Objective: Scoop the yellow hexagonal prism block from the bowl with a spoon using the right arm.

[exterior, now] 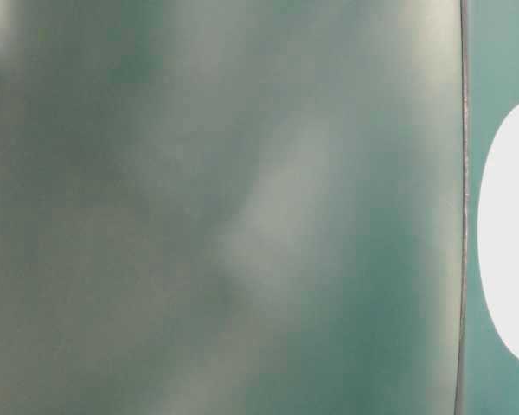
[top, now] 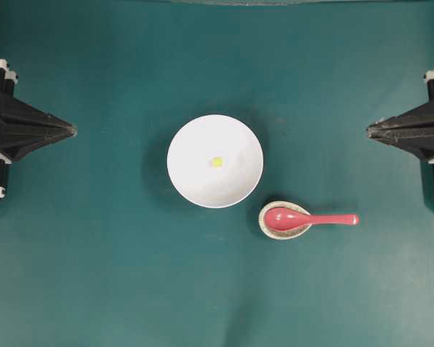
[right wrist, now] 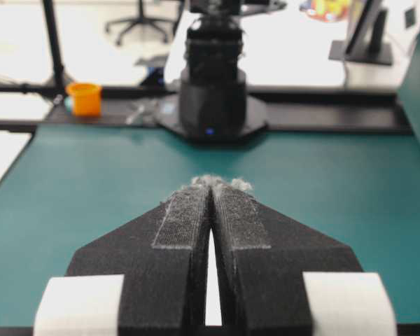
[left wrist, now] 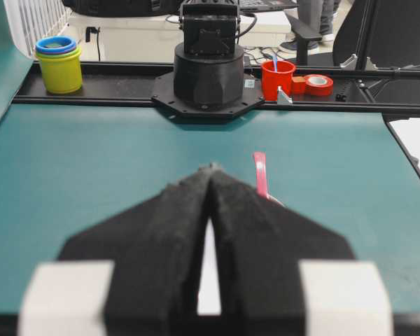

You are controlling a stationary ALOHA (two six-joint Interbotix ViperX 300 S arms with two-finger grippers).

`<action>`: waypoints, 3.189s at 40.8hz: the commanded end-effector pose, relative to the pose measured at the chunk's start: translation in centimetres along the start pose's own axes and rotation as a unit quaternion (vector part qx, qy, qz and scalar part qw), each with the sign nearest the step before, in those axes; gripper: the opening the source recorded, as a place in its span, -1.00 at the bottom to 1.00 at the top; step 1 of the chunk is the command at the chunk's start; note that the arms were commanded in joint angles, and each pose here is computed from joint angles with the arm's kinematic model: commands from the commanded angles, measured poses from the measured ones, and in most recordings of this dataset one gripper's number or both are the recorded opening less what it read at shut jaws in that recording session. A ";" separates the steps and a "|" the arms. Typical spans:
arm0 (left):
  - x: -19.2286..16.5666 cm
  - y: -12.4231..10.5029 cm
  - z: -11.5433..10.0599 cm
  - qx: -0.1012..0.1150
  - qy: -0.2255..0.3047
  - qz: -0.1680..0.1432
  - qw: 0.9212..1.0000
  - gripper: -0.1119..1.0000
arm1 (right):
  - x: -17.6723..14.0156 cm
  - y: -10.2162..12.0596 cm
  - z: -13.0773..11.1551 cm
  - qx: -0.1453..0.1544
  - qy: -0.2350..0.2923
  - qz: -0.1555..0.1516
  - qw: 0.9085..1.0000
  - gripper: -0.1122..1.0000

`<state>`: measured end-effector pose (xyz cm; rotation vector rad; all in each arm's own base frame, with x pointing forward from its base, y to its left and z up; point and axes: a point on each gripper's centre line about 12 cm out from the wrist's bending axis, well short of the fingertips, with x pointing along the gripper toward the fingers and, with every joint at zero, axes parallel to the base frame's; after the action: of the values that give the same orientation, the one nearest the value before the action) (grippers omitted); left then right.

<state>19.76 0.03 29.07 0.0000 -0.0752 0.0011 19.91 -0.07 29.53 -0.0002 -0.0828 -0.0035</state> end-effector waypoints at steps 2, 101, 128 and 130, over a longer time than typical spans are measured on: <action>0.4 0.0 1.1 -0.008 -0.003 -0.002 1.000 -0.81 | 0.4 0.0 0.8 -0.001 -0.002 0.000 1.000 -0.80; 0.5 -0.1 0.5 0.006 0.012 -0.003 1.000 -0.78 | 0.7 6.5 -20.0 0.069 0.192 0.005 0.979 0.30; 0.5 -0.1 0.3 0.003 0.022 -0.003 1.000 -0.78 | 0.5 6.6 -21.8 0.062 0.222 -0.001 0.973 0.26; 0.5 -0.1 0.3 0.003 0.022 -0.003 1.000 -0.78 | 0.5 6.5 -21.8 0.062 0.223 -0.001 0.973 0.24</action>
<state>20.01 -0.01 28.63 0.0058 -0.0138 -0.0019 22.10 6.37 7.56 0.1199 0.3835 -0.0022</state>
